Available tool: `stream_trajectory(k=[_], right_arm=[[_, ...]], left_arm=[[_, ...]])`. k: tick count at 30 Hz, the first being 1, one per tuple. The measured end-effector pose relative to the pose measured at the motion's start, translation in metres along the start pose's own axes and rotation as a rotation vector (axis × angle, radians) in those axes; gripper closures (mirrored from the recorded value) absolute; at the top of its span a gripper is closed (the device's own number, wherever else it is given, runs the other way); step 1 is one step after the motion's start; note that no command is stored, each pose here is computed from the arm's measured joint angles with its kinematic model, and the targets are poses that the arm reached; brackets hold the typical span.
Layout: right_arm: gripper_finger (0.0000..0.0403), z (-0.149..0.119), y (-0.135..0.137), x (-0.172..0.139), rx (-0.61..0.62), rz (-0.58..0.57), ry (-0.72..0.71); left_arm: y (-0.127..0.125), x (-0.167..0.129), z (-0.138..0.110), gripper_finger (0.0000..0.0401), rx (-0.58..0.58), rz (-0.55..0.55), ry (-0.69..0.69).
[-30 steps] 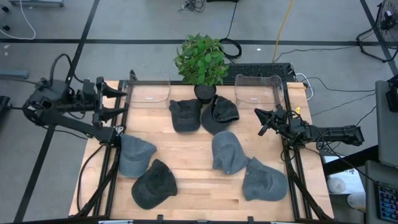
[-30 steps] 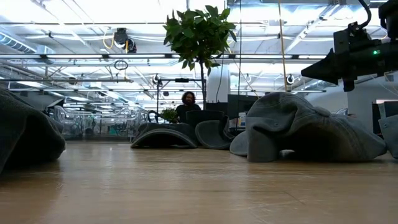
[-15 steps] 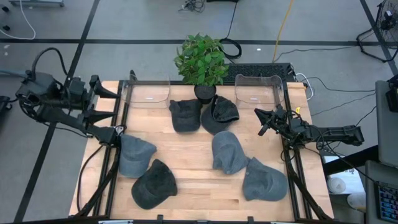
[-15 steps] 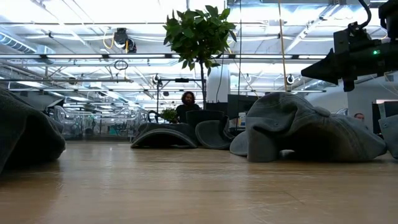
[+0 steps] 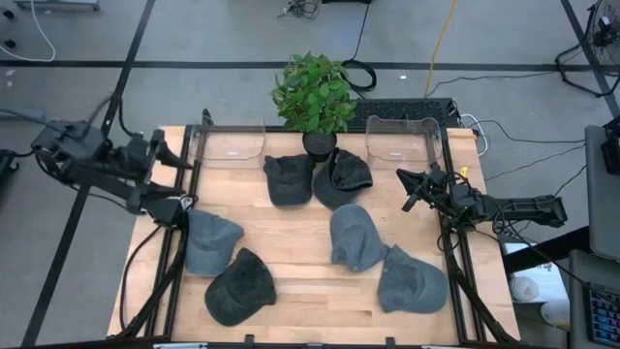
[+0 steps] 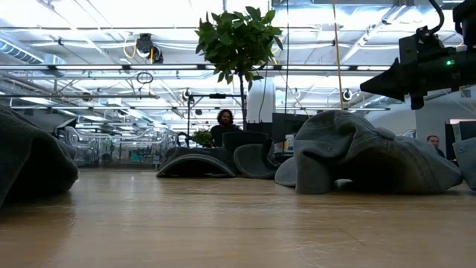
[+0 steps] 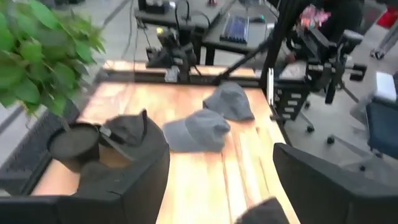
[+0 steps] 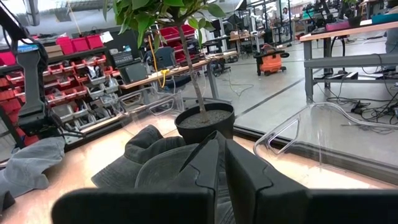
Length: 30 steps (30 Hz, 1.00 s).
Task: Pick & Place hat
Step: Put the top left gray cap into the right transparent bin
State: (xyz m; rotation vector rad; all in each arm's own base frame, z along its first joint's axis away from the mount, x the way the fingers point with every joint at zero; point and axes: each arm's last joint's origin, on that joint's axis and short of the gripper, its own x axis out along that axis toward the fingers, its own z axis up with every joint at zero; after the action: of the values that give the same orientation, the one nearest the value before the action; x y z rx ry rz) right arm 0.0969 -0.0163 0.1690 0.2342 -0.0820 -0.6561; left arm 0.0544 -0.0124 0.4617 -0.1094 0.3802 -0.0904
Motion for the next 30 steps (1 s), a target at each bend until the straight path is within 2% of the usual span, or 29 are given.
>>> stream_trajectory(k=[7, 13, 20, 30], right_arm=[[0.0387, 0.0, 0.0, 0.0, 0.0, 0.0, 0.0], [0.0387, 0.0, 0.0, 0.0, 0.0, 0.0, 0.0], [0.0387, 0.0, 0.0, 0.0, 0.0, 0.0, 0.0], [0.0387, 0.0, 0.0, 0.0, 0.0, 0.0, 0.0]], left_arm=[[-0.011, 0.017, -0.005, 0.012, -0.074, -0.11, 0.165], [-0.022, 0.027, -0.014, 0.0109, -0.15, -0.185, 0.352], [-0.041, 0.03, -0.022, 0.0101, -0.265, -0.324, 0.557], [-0.072, 0.032, -0.033, 0.013, -0.348, -0.5, 0.885]])
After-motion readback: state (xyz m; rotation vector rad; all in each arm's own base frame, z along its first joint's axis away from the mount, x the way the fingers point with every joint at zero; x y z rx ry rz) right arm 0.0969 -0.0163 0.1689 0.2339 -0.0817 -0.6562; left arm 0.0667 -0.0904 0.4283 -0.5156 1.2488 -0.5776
